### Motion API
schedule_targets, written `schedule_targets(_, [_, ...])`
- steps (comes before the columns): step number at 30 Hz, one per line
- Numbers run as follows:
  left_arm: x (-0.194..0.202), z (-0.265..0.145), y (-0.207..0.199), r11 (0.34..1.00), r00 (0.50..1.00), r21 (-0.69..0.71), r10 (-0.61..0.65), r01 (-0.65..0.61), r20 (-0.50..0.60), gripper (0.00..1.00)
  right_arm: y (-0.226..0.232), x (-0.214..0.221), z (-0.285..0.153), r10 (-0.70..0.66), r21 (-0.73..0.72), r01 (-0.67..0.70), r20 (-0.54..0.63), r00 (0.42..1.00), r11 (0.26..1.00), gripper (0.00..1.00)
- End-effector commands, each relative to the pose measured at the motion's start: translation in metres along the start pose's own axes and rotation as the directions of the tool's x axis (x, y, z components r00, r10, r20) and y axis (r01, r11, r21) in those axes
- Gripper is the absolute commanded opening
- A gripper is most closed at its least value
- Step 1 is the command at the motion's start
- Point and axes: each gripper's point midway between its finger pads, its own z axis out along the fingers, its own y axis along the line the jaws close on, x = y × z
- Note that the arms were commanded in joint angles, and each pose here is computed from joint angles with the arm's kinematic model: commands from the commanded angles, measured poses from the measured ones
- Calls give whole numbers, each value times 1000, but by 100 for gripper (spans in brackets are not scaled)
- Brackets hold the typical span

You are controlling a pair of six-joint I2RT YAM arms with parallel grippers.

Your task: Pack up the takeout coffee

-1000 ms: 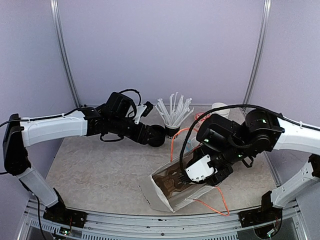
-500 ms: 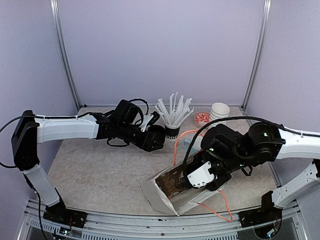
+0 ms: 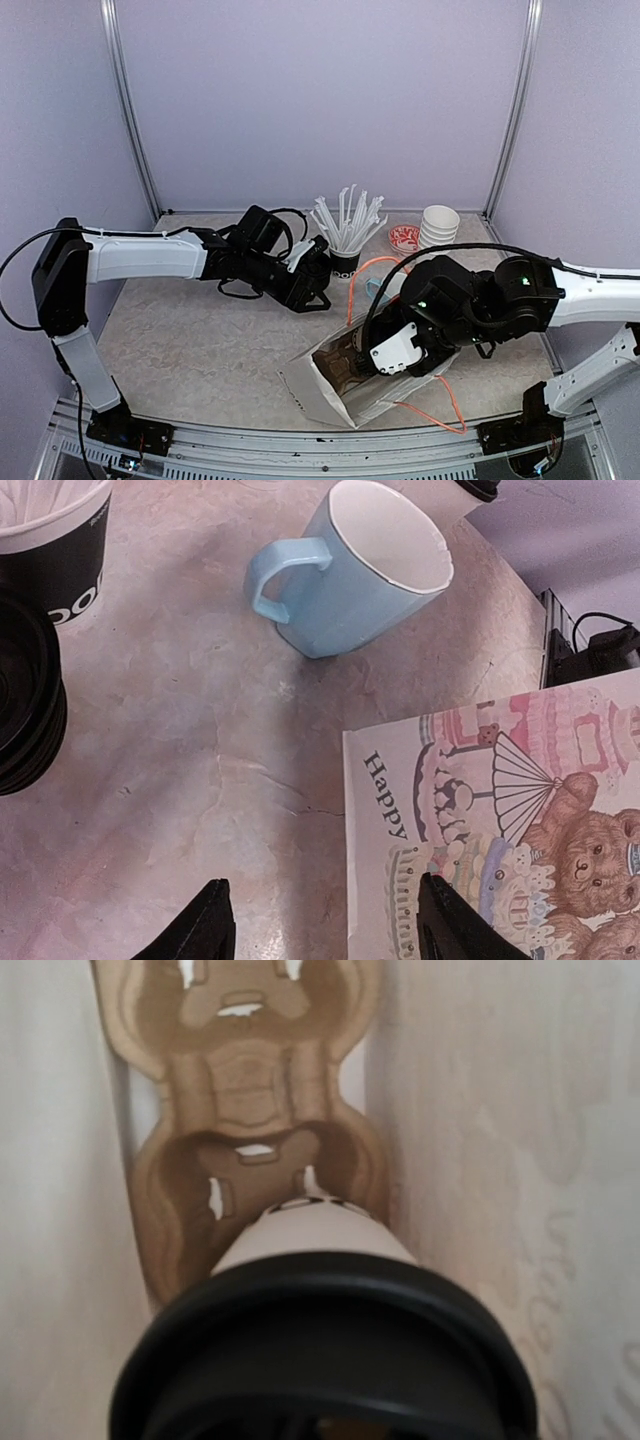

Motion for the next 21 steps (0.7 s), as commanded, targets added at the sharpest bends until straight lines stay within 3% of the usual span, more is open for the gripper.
schedule_targets(1, [-5, 5, -14, 996, 999, 80, 44, -43, -10, 61, 3, -2, 5, -18, 10, 18, 1, 1000, 1000, 0])
schedule_targets(9, [1, 10, -19, 991, 998, 118, 61, -57, -31, 59, 20, 5, 10, -33, -45, 32, -15, 999, 998, 0])
schedule_targets(21, [13, 17, -17, 989, 995, 135, 68, -57, -77, 58, 20, 6, 19, -63, 2, 63, -12, 998, 998, 0])
